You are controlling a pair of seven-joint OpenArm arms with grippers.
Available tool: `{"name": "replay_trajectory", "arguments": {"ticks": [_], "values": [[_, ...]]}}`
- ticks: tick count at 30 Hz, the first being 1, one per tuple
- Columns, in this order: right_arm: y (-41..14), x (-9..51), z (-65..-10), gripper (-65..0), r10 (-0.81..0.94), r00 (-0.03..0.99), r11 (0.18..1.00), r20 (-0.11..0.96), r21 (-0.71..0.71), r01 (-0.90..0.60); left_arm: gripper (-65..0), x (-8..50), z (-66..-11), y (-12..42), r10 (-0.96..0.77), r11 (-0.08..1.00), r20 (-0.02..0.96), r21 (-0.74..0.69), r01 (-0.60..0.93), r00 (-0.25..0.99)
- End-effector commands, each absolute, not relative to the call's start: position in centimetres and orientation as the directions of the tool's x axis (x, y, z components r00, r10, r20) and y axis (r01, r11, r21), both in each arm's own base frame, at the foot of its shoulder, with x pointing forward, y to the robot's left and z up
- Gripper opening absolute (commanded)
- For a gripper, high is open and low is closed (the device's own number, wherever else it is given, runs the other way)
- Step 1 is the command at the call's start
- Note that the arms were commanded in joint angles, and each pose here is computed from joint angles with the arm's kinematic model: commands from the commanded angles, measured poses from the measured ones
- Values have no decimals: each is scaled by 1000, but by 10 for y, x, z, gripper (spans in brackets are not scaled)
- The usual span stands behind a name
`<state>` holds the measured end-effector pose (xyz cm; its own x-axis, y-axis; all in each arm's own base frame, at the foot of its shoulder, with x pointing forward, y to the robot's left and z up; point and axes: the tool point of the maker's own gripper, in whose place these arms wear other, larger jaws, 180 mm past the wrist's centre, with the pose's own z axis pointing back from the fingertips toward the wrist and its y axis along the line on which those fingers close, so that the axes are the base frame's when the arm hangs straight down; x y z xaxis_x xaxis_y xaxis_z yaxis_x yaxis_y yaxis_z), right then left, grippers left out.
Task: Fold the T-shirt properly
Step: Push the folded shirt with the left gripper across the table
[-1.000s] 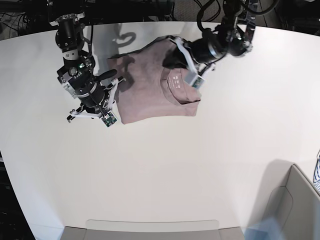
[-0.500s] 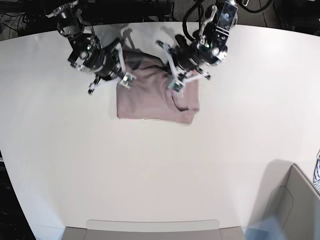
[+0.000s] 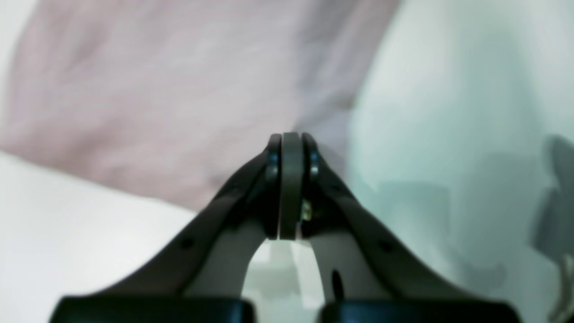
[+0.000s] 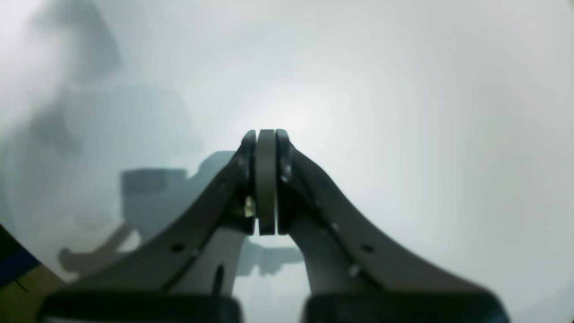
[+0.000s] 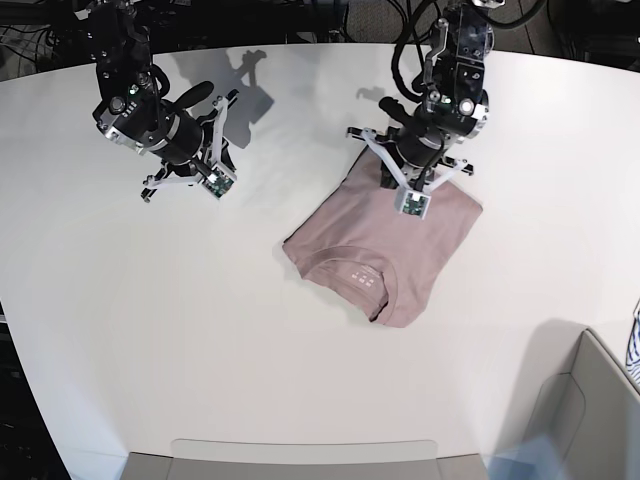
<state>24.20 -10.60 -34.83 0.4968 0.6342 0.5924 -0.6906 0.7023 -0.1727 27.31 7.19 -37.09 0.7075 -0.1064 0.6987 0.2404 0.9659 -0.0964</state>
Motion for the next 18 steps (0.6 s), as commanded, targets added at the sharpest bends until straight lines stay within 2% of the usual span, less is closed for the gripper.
{"name": "replay_trajectory", "arguments": {"ticks": [1,3,6,13,18], "values": [[-116,246,-341,-650,624,496,719,603,-196,-667,-650,290,-351,69,-89,965,756,-97,245,648],[-128,243,-343,-650,610,526,742,593,-194,-642,-650,310,-341,69,-87,965,785,-87,247,613],[-143,235,-348,-650,590,566,769,576,-188,-611,-650,331,-353,71,-91,967,770,-85,242,631],[-147,214,-361,-650,584,606,777,540,-155,-610,-650,365,-352,64,-79,965,773,-98,241,629],[-147,208,-365,-650,584,615,777,530,-145,-613,-650,361,-396,66,-63,969,716,-123,215,695]]}}
